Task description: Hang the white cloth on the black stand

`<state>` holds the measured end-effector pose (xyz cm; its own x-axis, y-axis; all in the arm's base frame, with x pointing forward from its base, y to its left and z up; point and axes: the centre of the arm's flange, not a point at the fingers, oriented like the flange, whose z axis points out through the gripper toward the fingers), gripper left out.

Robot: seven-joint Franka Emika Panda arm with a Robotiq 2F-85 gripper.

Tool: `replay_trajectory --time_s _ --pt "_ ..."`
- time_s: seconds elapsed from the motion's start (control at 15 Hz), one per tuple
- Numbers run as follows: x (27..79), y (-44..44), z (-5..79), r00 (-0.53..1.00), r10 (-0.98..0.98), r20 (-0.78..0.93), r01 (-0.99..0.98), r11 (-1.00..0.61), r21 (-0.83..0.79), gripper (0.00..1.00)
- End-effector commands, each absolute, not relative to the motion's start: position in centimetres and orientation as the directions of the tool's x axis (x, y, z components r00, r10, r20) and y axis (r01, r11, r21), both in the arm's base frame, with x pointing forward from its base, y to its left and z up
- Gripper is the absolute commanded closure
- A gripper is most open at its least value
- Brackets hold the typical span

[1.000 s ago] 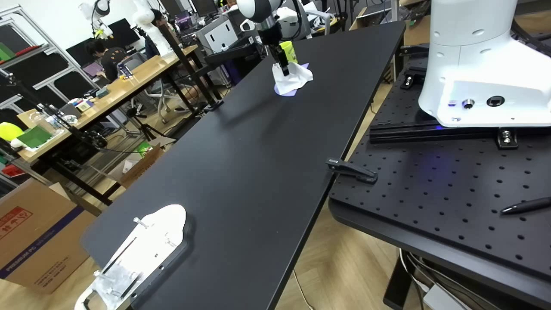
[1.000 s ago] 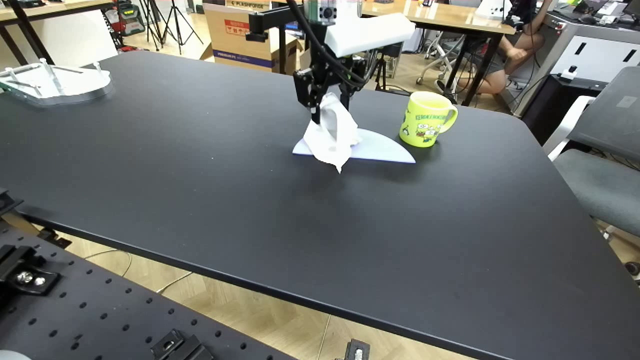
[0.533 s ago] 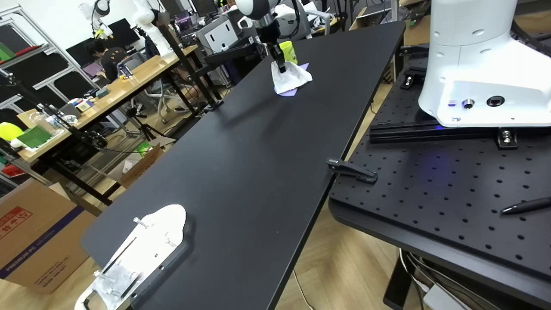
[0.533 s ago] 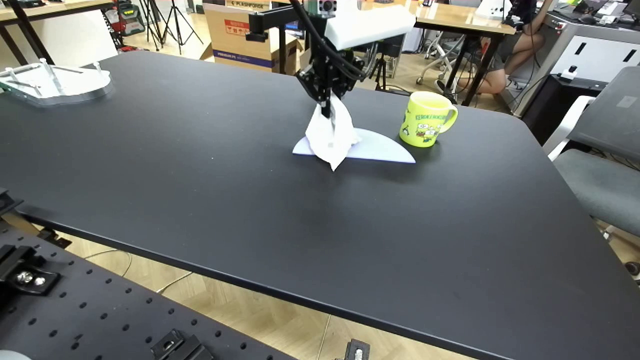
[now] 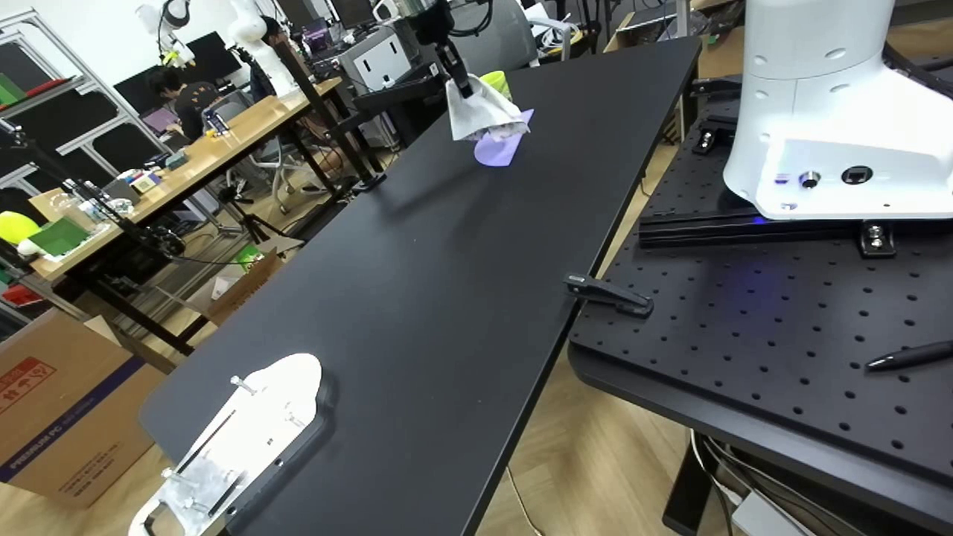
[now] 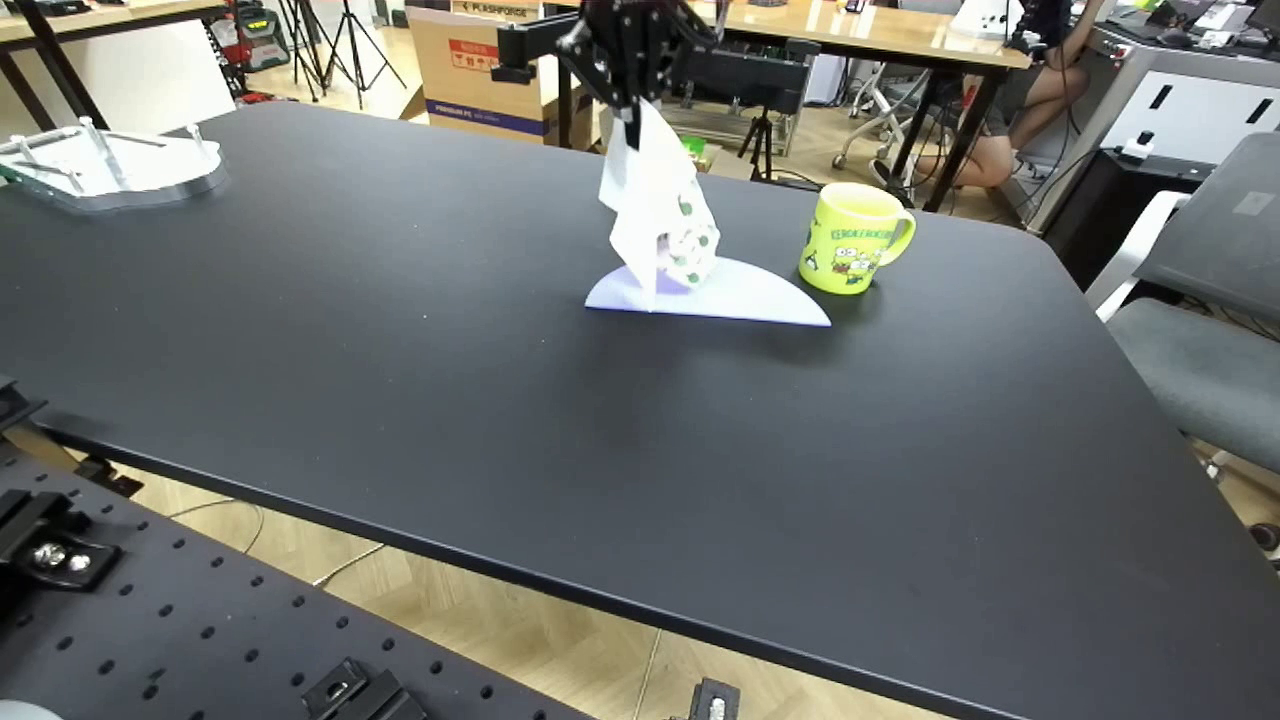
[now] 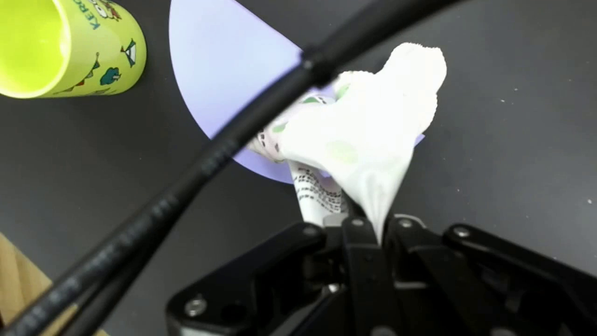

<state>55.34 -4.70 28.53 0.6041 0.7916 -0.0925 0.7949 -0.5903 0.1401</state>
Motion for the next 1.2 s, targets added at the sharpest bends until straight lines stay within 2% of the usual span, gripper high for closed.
replay_trajectory --time_s 0.0,0.6,1.13 --pt "55.7 -0.2 34.1 0.628 0.767 -0.134 0.776 -0.603 0.184 0.99" --pt "55.2 8.4 45.9 0.710 0.704 -0.019 0.686 -0.686 0.241 0.99" --pt "53.5 7.0 45.9 0.787 0.617 0.019 0.605 -0.777 0.172 0.99"
